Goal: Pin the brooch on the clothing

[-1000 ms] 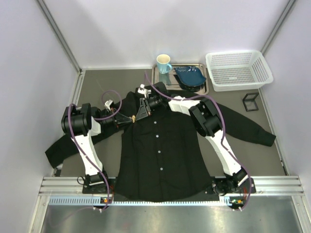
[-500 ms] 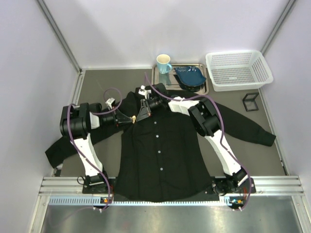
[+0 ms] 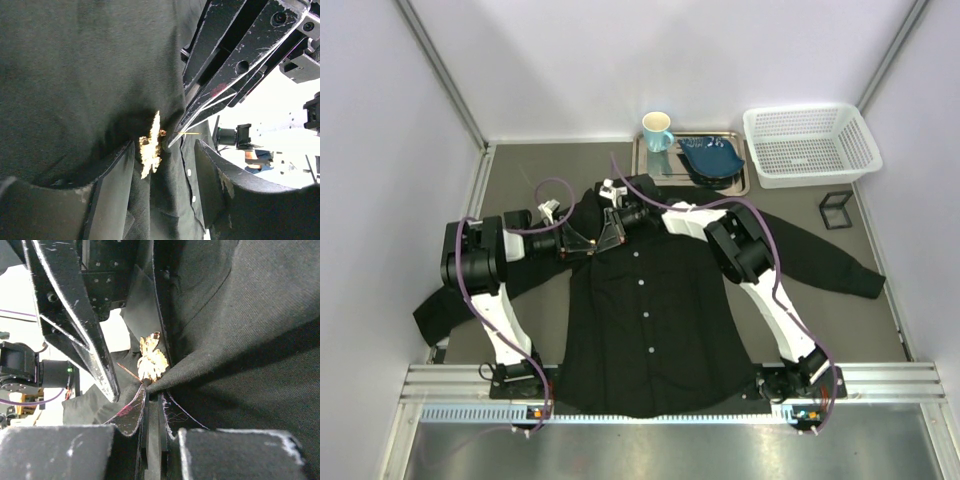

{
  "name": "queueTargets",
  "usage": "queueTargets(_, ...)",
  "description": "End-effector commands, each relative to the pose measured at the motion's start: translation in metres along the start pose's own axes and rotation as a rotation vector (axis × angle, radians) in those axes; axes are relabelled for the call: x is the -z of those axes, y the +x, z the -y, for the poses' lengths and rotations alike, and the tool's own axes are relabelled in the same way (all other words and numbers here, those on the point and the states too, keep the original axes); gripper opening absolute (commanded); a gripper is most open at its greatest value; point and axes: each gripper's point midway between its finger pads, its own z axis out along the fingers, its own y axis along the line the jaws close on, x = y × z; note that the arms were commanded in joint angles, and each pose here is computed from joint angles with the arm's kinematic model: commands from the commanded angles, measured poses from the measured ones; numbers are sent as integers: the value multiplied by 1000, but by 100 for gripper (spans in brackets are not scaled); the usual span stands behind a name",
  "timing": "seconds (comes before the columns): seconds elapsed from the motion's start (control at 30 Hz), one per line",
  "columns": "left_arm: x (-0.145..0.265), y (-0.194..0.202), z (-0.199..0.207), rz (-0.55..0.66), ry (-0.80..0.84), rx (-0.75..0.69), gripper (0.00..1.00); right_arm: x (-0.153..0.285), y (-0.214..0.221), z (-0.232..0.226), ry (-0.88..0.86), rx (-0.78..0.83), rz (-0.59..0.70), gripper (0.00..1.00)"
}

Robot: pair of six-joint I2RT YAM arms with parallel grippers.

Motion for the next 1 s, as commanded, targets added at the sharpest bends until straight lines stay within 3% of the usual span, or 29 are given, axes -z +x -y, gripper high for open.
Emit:
queueTargets(0.0,3,-4,17,-2,26,-113,57,4,-36,-44,0,169,74,0)
queueTargets(0.23,5,-11,21,25,3,-143,58,7,-45,-39,68,213,104,0)
queueTargets(0.57,4,-29,22,96,-22,-72,54,11,-44,-42,95,297,98,0)
queueTargets(0.97,5,-35,28,132,-7,-57,54,12,-37,-36,123,276,72,0)
